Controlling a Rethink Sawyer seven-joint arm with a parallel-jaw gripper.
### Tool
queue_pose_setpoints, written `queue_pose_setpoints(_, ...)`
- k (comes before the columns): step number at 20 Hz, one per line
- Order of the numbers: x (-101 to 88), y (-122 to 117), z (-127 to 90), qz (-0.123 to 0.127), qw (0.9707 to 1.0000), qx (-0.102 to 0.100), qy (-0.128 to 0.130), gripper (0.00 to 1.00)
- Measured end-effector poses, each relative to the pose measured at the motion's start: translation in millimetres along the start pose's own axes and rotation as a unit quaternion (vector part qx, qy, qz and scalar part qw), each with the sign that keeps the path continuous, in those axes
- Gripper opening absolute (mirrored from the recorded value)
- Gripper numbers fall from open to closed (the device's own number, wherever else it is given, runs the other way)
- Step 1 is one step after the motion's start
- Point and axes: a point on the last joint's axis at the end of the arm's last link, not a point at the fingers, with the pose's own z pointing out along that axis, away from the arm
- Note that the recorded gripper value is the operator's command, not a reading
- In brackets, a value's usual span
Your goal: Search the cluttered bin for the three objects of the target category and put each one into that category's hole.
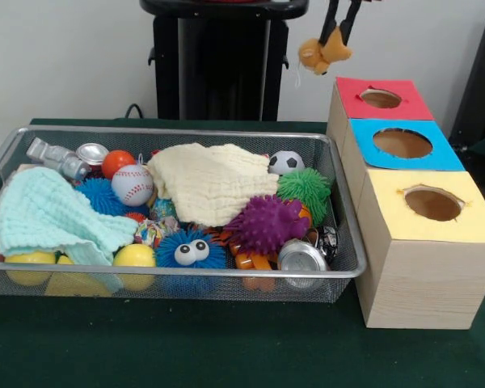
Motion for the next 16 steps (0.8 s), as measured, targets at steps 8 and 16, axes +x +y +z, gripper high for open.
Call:
queue_pose_setpoints(8,19.5,9.5,11.5,0.031,0.9991,-0.027,-0.011,0.00)
queue_pose_setpoints(16,39.8,50.1,13.3,0.041,0.9976,-0.047,-0.029,0.00)
